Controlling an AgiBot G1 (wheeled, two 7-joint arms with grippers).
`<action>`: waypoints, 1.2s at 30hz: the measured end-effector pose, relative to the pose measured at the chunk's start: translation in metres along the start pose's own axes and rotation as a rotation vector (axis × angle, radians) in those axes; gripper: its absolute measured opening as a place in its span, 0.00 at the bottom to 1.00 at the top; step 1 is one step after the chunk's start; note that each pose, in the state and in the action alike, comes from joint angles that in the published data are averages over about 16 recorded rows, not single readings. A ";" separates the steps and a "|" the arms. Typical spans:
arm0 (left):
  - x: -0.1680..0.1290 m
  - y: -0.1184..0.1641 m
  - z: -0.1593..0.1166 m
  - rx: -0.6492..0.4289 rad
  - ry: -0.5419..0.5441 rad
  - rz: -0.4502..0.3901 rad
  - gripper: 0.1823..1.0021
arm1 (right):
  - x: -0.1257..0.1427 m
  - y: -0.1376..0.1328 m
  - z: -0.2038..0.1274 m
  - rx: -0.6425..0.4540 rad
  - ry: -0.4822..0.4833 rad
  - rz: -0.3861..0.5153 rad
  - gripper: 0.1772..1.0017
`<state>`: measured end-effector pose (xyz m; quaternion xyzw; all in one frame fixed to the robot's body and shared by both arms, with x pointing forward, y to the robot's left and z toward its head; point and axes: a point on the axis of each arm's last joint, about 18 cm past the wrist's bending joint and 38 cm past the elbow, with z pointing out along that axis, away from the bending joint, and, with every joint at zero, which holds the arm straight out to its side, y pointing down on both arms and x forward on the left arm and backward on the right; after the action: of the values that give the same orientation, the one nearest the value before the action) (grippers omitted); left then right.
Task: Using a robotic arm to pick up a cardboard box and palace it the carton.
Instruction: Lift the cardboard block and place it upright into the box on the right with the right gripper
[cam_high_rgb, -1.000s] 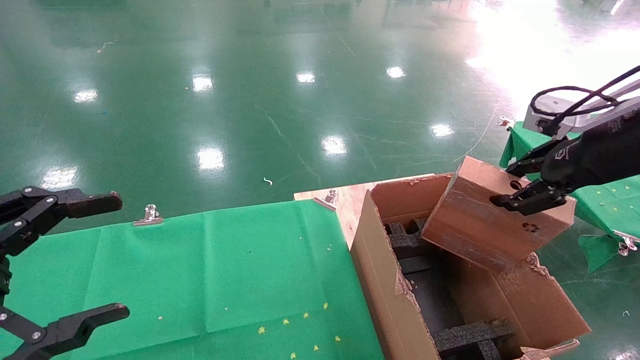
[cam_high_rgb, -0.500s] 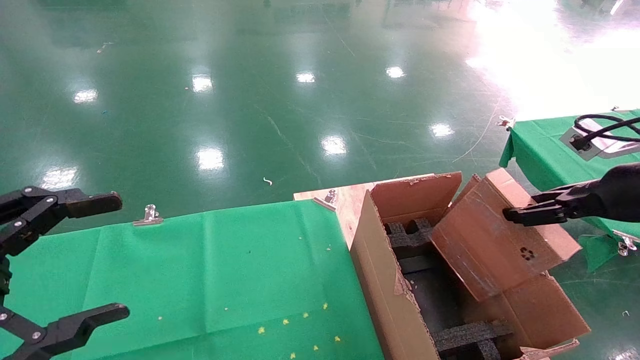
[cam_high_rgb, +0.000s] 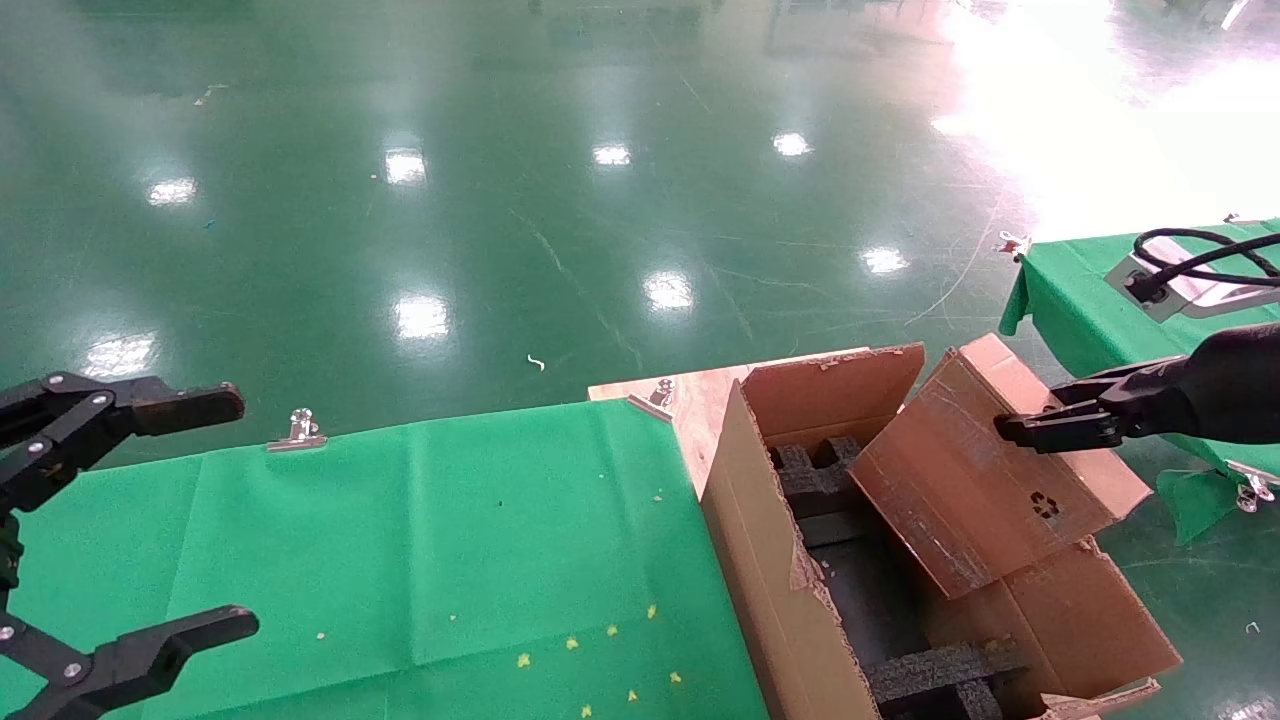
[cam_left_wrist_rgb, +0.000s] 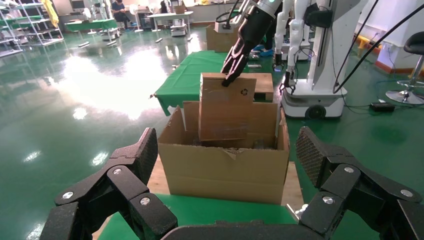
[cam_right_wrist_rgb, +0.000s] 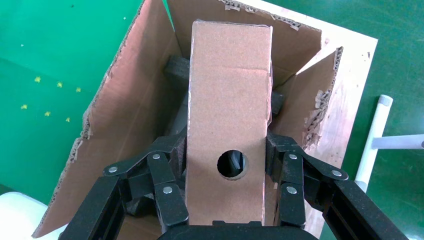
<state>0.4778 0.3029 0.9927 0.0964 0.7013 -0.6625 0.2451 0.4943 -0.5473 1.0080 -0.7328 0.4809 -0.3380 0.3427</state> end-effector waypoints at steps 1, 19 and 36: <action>0.000 0.000 0.000 0.000 0.000 0.000 1.00 | 0.001 0.000 0.001 -0.004 0.004 0.004 0.34; 0.000 0.000 0.000 0.000 0.000 0.000 1.00 | 0.019 0.005 0.032 -0.108 0.162 0.121 0.33; 0.000 0.000 0.000 0.000 0.000 0.000 1.00 | 0.012 0.006 0.059 -0.151 0.276 0.147 0.33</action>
<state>0.4778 0.3029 0.9927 0.0963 0.7013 -0.6625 0.2451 0.5441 -0.5493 0.9734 -0.6659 0.5997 -0.3725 0.2413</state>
